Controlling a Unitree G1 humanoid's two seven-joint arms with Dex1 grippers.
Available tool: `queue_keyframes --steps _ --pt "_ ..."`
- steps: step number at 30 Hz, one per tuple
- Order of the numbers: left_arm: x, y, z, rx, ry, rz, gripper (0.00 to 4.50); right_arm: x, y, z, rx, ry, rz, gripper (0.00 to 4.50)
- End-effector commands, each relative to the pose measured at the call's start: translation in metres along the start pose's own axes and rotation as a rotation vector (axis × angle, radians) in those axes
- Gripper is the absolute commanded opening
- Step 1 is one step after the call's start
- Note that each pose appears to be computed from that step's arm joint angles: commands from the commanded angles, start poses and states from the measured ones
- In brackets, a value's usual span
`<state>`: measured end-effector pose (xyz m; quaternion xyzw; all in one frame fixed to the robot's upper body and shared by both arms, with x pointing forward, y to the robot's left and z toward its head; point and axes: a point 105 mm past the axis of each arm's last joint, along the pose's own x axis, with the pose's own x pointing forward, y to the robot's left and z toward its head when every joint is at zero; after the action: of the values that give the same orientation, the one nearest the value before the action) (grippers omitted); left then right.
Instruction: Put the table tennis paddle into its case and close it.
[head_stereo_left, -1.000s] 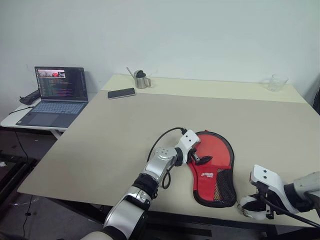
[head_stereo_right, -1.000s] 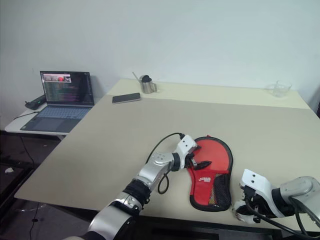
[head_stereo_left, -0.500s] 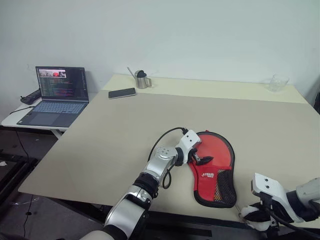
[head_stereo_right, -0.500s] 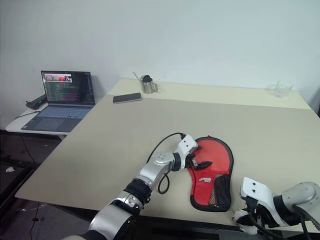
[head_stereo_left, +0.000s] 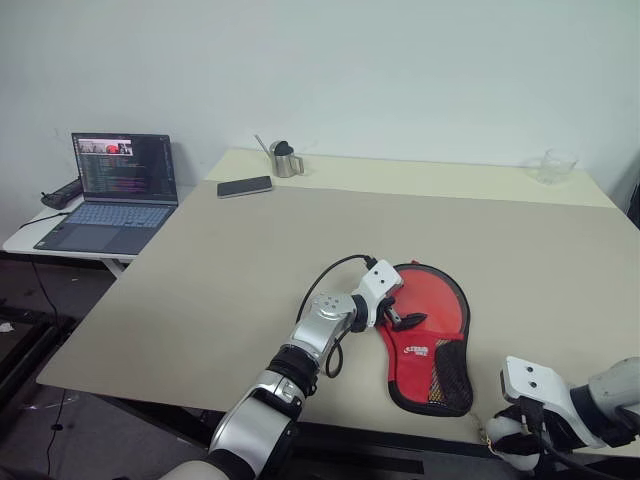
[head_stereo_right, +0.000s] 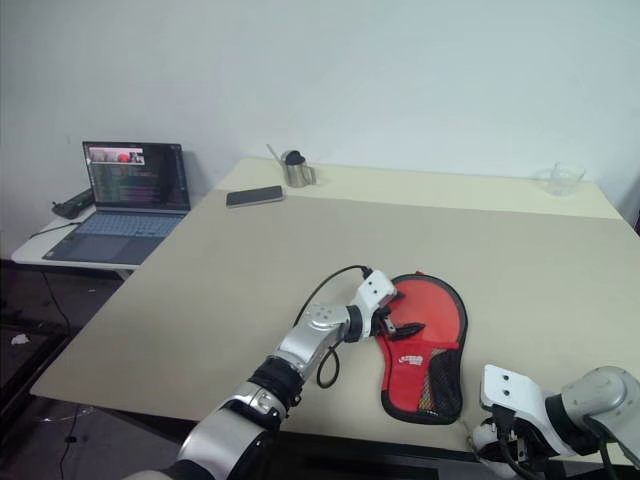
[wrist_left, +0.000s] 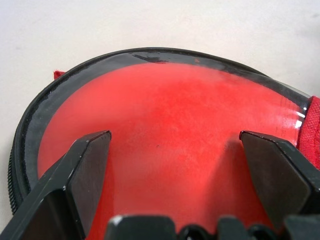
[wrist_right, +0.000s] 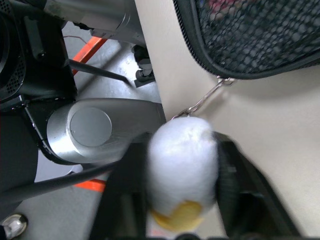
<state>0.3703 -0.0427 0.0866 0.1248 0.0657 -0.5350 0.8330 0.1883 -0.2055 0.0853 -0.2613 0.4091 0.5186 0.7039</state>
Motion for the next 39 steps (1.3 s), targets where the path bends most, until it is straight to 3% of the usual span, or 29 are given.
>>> queue_keyframes --steps 1,4,7,13,16,20,23,29,34,39 --pt "0.003 -0.004 -0.005 -0.002 0.019 -0.001 4.5 -0.005 -0.005 0.002 -0.028 0.016 -0.009 3.26" --pt "0.0 0.001 -0.002 -0.005 0.006 0.019 4.5 -0.013 -0.018 0.007 -0.042 0.008 -0.052 4.34" --pt "-0.004 0.008 0.007 -0.006 -0.037 0.046 4.5 -0.024 -0.035 0.015 -0.069 -0.009 -0.107 4.34" --pt "-0.034 0.026 0.049 -0.02 -0.208 0.043 4.5 -0.054 -0.074 0.068 -0.166 -0.188 -0.215 4.34" --pt "-0.064 0.03 0.076 0.007 -0.283 0.004 4.5 -0.061 -0.091 0.087 -0.188 -0.262 -0.231 4.34" --pt "-0.125 0.029 0.095 0.074 -0.286 -0.026 4.5 -0.066 -0.116 0.085 -0.187 -0.245 -0.245 4.34" --pt "-0.166 0.037 0.09 0.095 -0.221 0.03 4.5 -0.075 -0.134 0.085 -0.174 -0.271 -0.271 4.34" --pt "-0.257 0.064 0.056 0.088 -0.003 0.218 4.5 -0.101 -0.163 0.078 -0.076 -0.334 -0.304 4.34" --pt "-0.298 0.066 0.04 0.055 0.096 0.26 4.5 -0.108 -0.17 0.074 -0.063 -0.329 -0.294 4.34" --pt "-0.336 0.072 0.033 0.057 0.174 0.333 4.5 -0.107 -0.162 0.091 -0.12 -0.354 -0.245 4.34"
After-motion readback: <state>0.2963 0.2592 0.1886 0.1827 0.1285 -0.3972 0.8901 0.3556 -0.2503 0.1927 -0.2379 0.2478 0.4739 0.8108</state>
